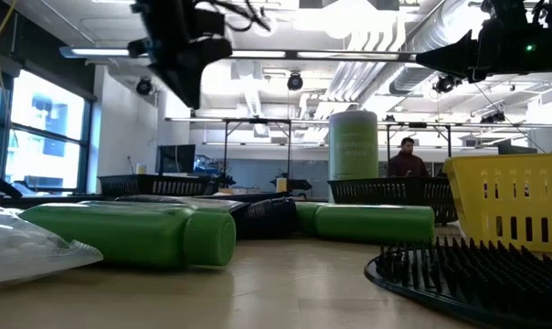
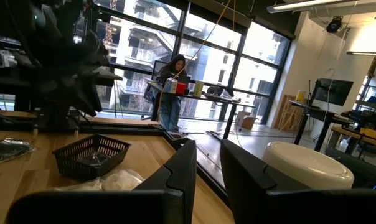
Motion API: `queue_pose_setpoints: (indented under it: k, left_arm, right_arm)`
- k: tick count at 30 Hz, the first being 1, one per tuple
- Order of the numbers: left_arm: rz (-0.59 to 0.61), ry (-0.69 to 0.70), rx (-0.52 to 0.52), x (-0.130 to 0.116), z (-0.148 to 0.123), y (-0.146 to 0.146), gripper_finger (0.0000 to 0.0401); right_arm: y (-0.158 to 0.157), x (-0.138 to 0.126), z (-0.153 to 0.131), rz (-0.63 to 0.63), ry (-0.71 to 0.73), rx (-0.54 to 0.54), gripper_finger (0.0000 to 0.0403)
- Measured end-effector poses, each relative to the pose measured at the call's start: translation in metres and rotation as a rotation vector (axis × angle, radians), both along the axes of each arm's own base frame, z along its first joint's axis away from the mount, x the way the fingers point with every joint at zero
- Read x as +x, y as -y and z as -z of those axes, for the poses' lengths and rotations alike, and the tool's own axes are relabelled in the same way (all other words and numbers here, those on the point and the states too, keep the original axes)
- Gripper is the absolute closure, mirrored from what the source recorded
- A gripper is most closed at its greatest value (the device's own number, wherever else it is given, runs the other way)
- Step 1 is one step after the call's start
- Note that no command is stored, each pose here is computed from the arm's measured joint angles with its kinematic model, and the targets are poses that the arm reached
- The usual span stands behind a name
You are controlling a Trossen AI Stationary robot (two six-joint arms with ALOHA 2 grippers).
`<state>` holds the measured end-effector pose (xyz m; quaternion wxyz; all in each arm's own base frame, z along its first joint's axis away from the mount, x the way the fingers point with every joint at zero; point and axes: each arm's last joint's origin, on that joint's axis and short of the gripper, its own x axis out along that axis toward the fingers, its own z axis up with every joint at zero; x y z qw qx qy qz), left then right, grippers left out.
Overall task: Pick & Place Travel size toiletries
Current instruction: Put the cotton pack into the bottom left black bin
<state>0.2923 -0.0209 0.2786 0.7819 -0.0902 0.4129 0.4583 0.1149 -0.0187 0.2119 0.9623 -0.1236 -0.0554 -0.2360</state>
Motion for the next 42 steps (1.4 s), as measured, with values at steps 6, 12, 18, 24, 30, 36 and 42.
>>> queue_pose_setpoints:
  k: [6, 12, 18, 24, 30, 36, 42]
  left_arm:
    - [0.109, 0.053, 0.014, 0.013, -0.004, 0.002, 0.0322]
    - [0.150, 0.068, -0.006, 0.017, -0.005, 0.003, 0.0322]
    - [0.176, 0.072, -0.074, 0.018, -0.004, 0.005, 0.0322]
    - [0.230, 0.150, -0.257, 0.024, -0.001, 0.014, 0.0322]
    - [0.235, 0.192, -0.323, 0.022, 0.015, 0.032, 0.0322]
    - [0.173, 0.219, -0.340, 0.014, 0.029, 0.048, 0.0322]
    - [0.104, 0.383, -0.276, 0.010, 0.052, 0.063, 0.0322]
  right_arm:
    - [0.000, 0.000, 0.000, 0.000, 0.000, 0.000, 0.0337]
    - [0.000, 0.000, 0.000, 0.000, 0.000, 0.000, 0.0337]
    - [0.000, 0.000, 0.000, 0.000, 0.000, 0.000, 0.0337]
    - [0.000, 0.000, 0.000, 0.000, 0.000, 0.000, 0.0337]
    - [0.000, 0.000, 0.000, 0.000, 0.001, 0.000, 0.0337]
    - [0.000, 0.000, 0.000, -0.001, 0.001, 0.001, 0.0337]
    - [0.000, 0.000, -0.002, 0.001, 0.016, -0.008, 0.0337]
